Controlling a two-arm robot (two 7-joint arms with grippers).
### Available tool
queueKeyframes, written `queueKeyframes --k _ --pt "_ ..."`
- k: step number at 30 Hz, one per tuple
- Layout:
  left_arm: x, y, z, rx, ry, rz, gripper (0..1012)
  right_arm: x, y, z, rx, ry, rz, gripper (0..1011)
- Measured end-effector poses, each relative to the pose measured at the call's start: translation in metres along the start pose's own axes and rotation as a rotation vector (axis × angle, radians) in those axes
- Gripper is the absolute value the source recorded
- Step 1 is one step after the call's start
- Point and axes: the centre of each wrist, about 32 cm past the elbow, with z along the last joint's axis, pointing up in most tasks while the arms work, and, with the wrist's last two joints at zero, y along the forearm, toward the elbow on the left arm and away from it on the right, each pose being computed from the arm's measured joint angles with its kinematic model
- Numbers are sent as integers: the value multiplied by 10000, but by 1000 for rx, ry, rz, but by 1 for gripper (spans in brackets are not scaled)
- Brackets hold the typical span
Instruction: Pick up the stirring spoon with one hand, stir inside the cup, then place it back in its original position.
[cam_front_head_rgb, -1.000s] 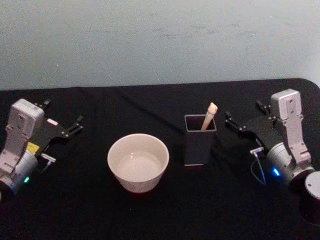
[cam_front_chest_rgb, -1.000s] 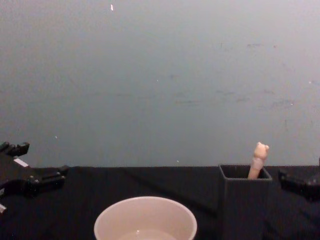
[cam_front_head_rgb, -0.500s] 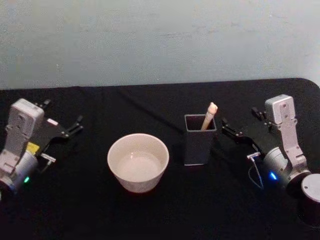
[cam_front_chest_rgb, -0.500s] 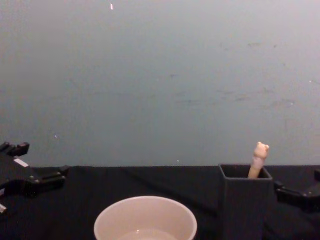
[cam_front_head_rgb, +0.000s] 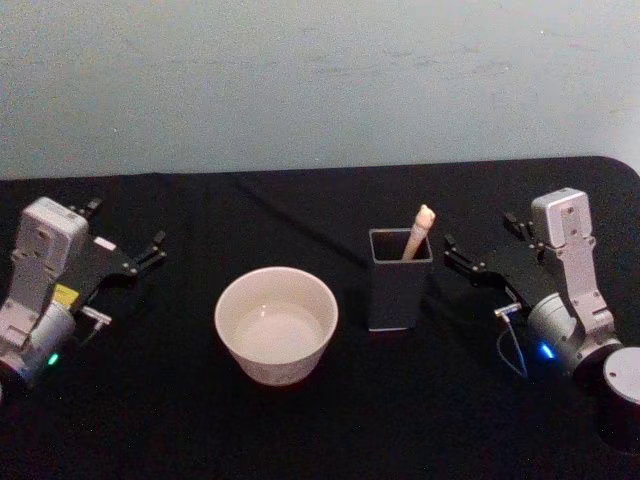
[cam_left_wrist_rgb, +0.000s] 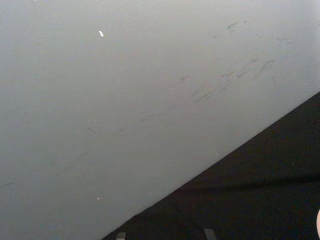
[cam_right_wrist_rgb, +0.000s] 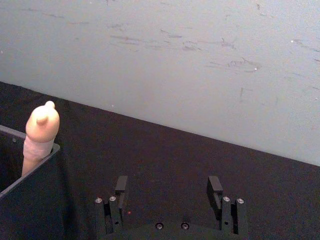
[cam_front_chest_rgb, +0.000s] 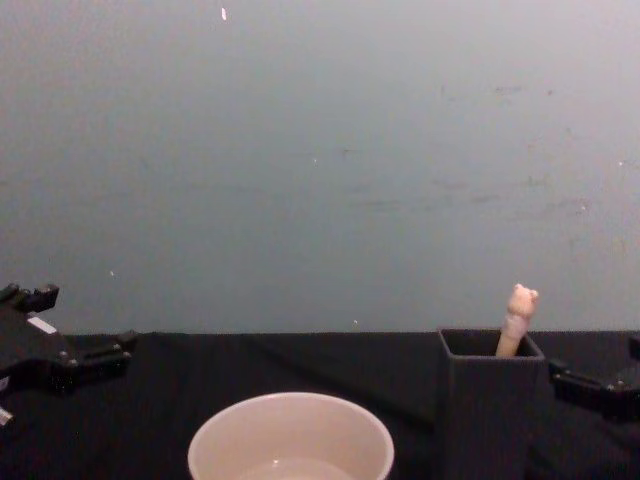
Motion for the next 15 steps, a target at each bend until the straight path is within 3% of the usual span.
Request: queueKeyframes --k 15 --pt "0 0 0 0 0 0 1001 2 -2 3 2 1 -1 1002"
